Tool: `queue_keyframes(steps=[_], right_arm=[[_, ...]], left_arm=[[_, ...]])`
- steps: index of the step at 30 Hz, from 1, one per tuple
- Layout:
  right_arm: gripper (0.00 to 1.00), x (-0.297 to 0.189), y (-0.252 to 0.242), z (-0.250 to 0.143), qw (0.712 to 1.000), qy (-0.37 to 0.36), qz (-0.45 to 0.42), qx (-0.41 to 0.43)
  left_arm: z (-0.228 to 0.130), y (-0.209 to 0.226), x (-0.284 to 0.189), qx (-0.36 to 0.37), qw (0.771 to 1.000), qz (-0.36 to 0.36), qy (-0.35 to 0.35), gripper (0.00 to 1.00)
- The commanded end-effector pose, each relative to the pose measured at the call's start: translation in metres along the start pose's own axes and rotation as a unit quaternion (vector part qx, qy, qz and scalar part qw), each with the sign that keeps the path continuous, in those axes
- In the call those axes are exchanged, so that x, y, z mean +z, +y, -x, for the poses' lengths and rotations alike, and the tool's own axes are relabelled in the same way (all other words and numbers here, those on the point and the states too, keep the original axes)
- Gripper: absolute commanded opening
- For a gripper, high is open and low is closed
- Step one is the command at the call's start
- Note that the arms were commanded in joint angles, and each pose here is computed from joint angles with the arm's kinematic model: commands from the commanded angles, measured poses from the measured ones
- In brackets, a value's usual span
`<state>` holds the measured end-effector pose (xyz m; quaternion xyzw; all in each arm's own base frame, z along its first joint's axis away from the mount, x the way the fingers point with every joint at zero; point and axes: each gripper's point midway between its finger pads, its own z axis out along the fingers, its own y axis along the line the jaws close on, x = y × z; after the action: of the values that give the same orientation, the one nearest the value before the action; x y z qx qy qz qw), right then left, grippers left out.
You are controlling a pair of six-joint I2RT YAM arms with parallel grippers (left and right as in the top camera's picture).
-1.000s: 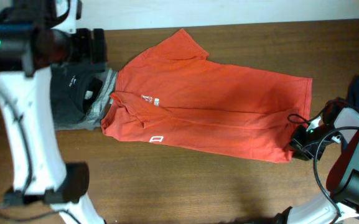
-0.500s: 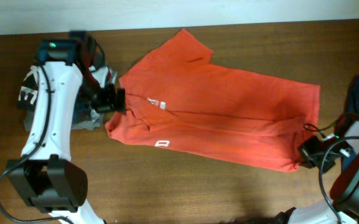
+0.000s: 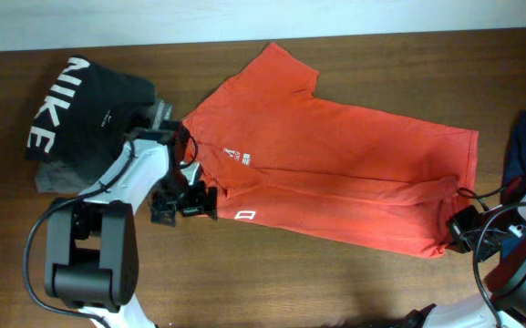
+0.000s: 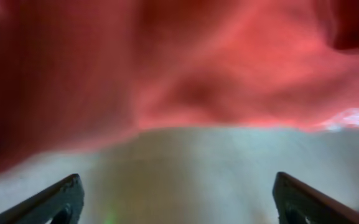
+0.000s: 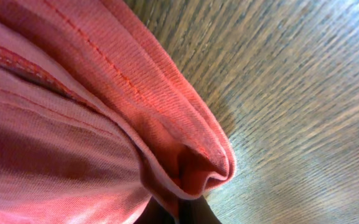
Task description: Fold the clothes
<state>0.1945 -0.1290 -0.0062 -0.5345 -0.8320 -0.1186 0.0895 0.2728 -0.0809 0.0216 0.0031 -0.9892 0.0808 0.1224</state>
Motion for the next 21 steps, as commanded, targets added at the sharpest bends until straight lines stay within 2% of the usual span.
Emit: queue_keyframes(steps=[1,7,10,12,14,15,18,21], right_arm=[[0.06,0.019,-0.033,0.004,0.997,-0.005,-0.081,0.004],[0.06,0.02,-0.029,0.003,0.998,-0.002,-0.07,-0.001],[0.06,0.02,-0.029,0.003,0.998,-0.002,-0.07,-0.001],[0.06,0.02,-0.029,0.003,0.998,-0.002,-0.07,-0.001],[0.06,0.02,-0.029,0.003,0.998,-0.002,-0.07,-0.001],[0.06,0.02,-0.029,0.004,0.998,-0.002,-0.07,-0.001],[0.06,0.019,-0.028,0.005,0.998,-0.005,-0.069,-0.002],[0.06,0.018,-0.027,0.007,0.998,-0.007,-0.068,-0.002]], left_arm=[[0.02,0.026,-0.001,-0.032,0.996,0.07,-0.052,0.94],[0.052,0.031,-0.006,-0.029,0.989,0.088,-0.119,0.89],[0.054,0.031,-0.005,-0.028,0.988,0.088,-0.124,0.65],[0.046,0.034,0.002,-0.031,0.989,0.091,-0.111,0.31],[0.032,0.038,0.011,-0.049,0.99,0.095,-0.088,0.07],[0.023,0.04,0.015,-0.065,0.99,0.098,-0.072,0.01],[-0.011,0.048,0.019,-0.129,0.985,0.111,-0.013,0.0],[-0.039,0.057,0.013,-0.163,0.978,0.122,0.039,0.0]])
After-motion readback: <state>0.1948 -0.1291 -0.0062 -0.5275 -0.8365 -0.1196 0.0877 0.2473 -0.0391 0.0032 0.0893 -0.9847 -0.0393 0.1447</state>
